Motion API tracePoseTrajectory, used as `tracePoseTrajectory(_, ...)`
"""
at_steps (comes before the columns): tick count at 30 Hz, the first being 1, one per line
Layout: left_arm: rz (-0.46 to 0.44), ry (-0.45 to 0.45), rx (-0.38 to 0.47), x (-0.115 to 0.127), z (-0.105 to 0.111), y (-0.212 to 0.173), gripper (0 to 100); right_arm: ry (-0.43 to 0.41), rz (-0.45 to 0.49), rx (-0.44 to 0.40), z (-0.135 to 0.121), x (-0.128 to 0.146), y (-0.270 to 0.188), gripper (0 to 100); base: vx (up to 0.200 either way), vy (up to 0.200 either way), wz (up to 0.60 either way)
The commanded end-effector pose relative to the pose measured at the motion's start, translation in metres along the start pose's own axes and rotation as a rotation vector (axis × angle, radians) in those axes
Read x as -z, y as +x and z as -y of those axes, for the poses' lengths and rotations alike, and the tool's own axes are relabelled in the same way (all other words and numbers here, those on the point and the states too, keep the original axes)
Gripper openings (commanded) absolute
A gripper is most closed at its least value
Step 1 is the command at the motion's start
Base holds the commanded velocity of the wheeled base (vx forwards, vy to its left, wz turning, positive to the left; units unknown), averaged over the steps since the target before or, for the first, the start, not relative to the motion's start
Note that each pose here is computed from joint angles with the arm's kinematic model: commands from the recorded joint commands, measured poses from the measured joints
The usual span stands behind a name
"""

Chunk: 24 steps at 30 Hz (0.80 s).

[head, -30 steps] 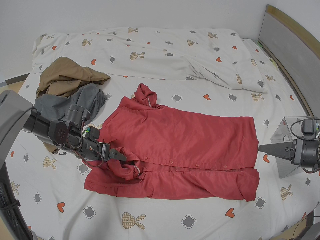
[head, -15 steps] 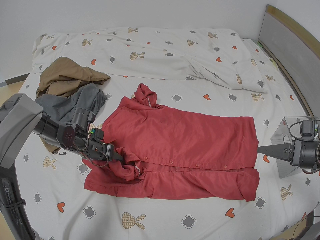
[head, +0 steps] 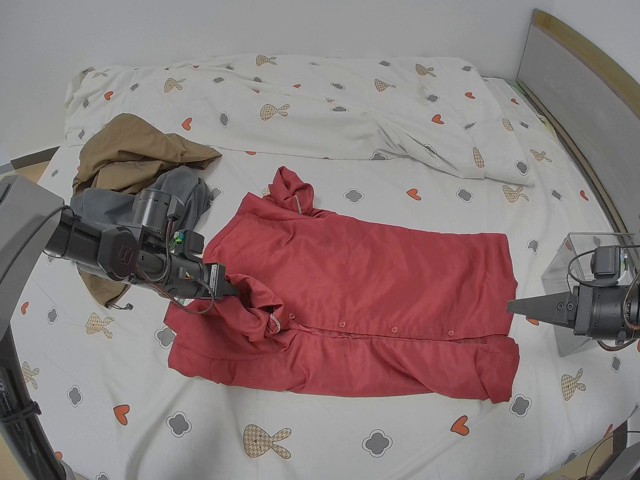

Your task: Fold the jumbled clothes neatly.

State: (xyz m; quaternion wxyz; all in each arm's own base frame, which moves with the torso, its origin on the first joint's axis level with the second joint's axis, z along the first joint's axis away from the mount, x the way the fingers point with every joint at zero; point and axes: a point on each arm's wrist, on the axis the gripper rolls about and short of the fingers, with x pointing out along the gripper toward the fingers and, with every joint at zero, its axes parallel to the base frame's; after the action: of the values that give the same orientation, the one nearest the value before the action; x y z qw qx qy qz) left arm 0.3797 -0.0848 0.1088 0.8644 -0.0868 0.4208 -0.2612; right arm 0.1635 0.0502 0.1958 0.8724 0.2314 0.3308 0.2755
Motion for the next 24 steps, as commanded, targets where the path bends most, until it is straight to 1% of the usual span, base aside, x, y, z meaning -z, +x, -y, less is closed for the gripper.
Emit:
tracePoseTrajectory(1,0.038,0.016,0.003,-0.01,0.004,-0.006,0,0.035,-0.035,0.037,0.011,-0.001,0.011,100,0.0,0.0,0.0)
tracePoseTrajectory(2,0.046,0.021,0.005,-0.013,0.005,-0.006,0,0.044,-0.046,0.06,0.018,-0.002,0.016,100,0.0,0.0,0.0)
tracePoseTrajectory(4,0.048,0.023,0.006,-0.014,0.005,-0.006,0,0.037,-0.066,0.093,0.028,-0.003,0.022,100,0.0,0.0,0.0)
tracePoseTrajectory(5,0.05,0.024,0.007,-0.014,0.006,-0.006,0,0.036,-0.067,0.096,0.029,-0.004,0.023,100,0.0,0.0,0.0)
tracePoseTrajectory(7,0.041,0.019,0.005,-0.012,0.003,-0.002,0,0.007,-0.112,0.158,0.049,-0.003,0.035,100,0.0,0.0,0.0)
tracePoseTrajectory(9,0.041,0.019,0.005,-0.013,0.002,0.0,0,-0.004,-0.138,0.211,0.063,-0.003,0.041,100,0.0,0.0,0.0)
tracePoseTrajectory(11,0.045,0.02,0.005,-0.015,0.002,0.001,0,-0.023,-0.172,0.292,0.076,-0.001,0.05,100,0.0,0.0,0.0)
tracePoseTrajectory(12,0.046,0.021,0.005,-0.015,0.002,0.002,0,-0.042,-0.205,0.364,0.086,0.002,0.058,100,0.0,0.0,0.0)
tracePoseTrajectory(13,0.046,0.021,0.005,-0.015,0.002,0.002,0,-0.042,-0.205,0.364,0.086,0.002,0.058,100,0.0,0.0,0.0)
tracePoseTrajectory(14,0.043,0.02,0.005,-0.015,0.001,0.003,0,-0.068,-0.258,0.433,0.097,0.008,0.066,100,0.0,0.0,0.0)
tracePoseTrajectory(17,0.043,0.018,0.004,-0.015,0.0,0.003,0,-0.075,-0.335,0.455,0.11,0.019,0.074,100,0.0,0.0,0.0)
tracePoseTrajectory(19,0.039,0.015,0.002,-0.014,0.0,0.003,0,-0.065,-0.366,0.47,0.12,0.021,0.078,100,0.0,0.0,0.0)
tracePoseTrajectory(21,0.036,0.014,0.002,-0.013,-0.001,0.003,0,-0.043,-0.386,0.483,0.129,0.024,0.079,100,0.0,0.0,0.0)
tracePoseTrajectory(24,0.036,0.014,0.002,-0.014,-0.001,0.003,0,-0.029,-0.404,0.478,0.132,0.027,0.079,100,0.0,0.0,0.0)
